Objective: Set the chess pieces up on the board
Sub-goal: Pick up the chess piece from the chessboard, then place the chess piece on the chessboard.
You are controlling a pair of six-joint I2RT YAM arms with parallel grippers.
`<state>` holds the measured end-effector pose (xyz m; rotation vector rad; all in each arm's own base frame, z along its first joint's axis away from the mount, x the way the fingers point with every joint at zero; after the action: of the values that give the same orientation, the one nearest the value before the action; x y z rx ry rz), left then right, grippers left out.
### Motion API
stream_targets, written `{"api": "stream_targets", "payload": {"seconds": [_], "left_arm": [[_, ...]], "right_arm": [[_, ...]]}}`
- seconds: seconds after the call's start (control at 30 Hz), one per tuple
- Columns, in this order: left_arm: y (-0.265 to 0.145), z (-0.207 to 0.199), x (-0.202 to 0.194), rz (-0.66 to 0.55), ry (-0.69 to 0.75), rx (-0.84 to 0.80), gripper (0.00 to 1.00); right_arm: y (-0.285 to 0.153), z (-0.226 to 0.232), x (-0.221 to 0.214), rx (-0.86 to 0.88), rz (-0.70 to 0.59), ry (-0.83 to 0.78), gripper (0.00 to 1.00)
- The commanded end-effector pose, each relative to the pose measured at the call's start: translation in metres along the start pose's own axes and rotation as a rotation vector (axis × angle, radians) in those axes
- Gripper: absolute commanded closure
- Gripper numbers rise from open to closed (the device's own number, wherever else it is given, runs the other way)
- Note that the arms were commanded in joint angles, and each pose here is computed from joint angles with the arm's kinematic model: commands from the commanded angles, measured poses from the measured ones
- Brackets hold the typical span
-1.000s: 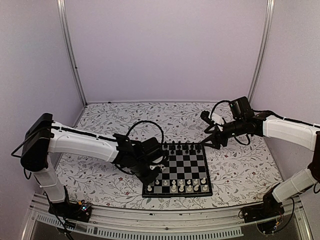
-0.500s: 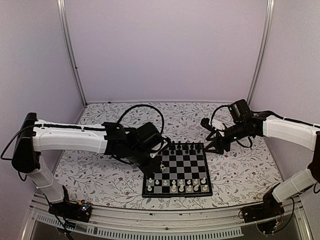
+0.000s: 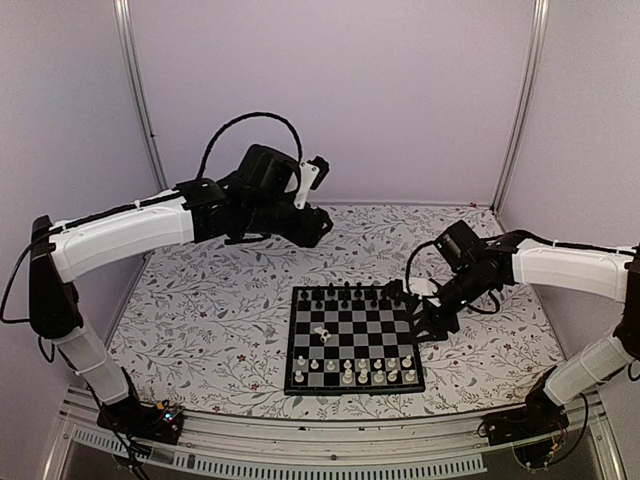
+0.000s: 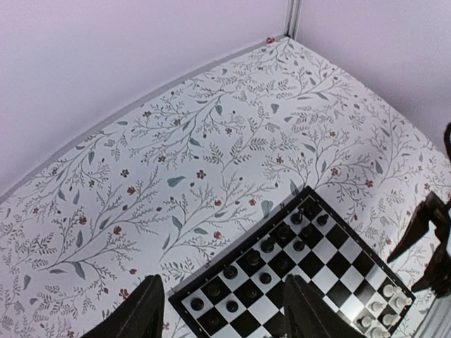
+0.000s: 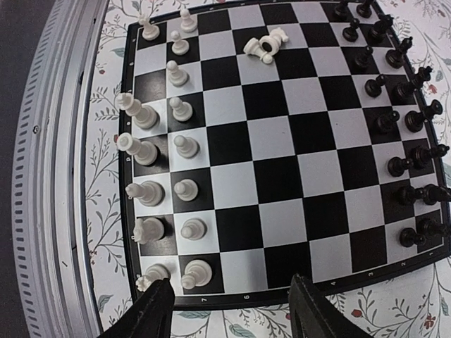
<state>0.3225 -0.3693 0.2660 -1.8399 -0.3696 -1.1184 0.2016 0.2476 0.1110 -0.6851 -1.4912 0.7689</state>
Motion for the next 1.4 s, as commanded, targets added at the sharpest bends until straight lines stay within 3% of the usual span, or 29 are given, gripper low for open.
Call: {"api": "stream_targets", "payload": {"seconds": [0.0, 0.3, 0.57, 0.7, 0.77, 1.1, 1.37], "left_arm": [[0.001, -0.009, 0.042, -0.107, 0.015, -0.059, 0.40], [0.007, 0.030, 0.019, -0.103, -0.040, -0.038, 0.40], [0.012, 0.032, 0.006, -0.068, -0.029, -0.053, 0.39], [0.013, 0.032, 0.004, -0.059, -0.026, -0.059, 0.40], [0.013, 0.032, 0.003, -0.056, -0.023, -0.059, 0.40], [0.004, 0.049, 0.010, -0.096, -0.015, 0.021, 0.39], [-0.017, 0.086, 0.028, -0.185, -0.059, 0.141, 0.39]], "right_arm": [[0.016, 0.017, -0.014, 0.053, 0.088, -0.021, 0.42], [0.038, 0.025, -0.026, 0.053, 0.195, -0.055, 0.51], [0.045, 0.022, -0.032, 0.056, 0.234, -0.037, 0.72], [0.042, 0.022, -0.029, 0.063, 0.232, -0.035, 0.91], [0.038, 0.021, -0.026, 0.056, 0.233, -0.039, 0.96], [-0.001, 0.000, 0.041, -0.038, 0.133, -0.152, 0.97], [0.022, 0.022, 0.102, 0.047, 0.127, -0.295, 0.96]]}}
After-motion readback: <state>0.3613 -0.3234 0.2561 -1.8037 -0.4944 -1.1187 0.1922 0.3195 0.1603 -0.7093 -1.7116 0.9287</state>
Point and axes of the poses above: each gripper's point midway between its finger pads, its own y axis out along the fingers, its own z axis along the line the jaws close on, x = y × z, the point moved 1 cm from there along -y, back along the fingers, and after that the axes turned 11 degrees about -y, right-handed, at the moved point
